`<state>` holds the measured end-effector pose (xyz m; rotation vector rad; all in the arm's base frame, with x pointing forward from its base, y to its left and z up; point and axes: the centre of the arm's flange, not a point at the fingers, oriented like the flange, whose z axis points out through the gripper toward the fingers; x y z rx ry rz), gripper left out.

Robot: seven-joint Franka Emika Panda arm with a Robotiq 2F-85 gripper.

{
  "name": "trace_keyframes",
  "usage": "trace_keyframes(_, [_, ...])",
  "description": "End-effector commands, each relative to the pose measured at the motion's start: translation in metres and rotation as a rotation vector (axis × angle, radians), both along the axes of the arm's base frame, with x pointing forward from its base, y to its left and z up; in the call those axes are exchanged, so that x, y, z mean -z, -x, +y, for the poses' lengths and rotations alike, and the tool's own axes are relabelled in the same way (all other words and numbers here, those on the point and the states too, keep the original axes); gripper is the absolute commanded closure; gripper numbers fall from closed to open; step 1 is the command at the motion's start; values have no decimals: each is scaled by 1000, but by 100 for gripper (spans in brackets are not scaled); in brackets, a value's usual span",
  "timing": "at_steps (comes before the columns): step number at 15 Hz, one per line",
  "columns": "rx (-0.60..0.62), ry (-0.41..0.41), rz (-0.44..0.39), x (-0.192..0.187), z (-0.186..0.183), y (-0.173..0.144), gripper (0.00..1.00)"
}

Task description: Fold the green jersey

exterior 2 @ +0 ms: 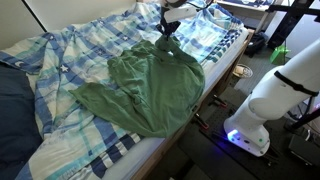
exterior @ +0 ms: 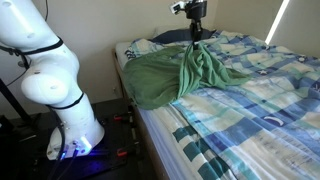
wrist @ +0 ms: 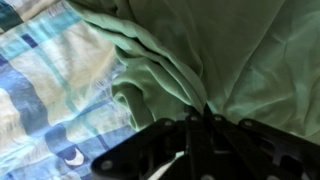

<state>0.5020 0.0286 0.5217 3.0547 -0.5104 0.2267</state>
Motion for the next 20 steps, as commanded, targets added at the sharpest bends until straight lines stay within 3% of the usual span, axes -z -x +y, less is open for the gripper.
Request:
trace_keyframes(1, [-70,42,52,2,19,42,99])
trace_keyframes(2, [-35,22,32,1,15,18,96])
trace_keyframes(11, [-69,42,51,3,29,35,99])
trace_keyframes(20, [-277,152,134,25,126,70,99])
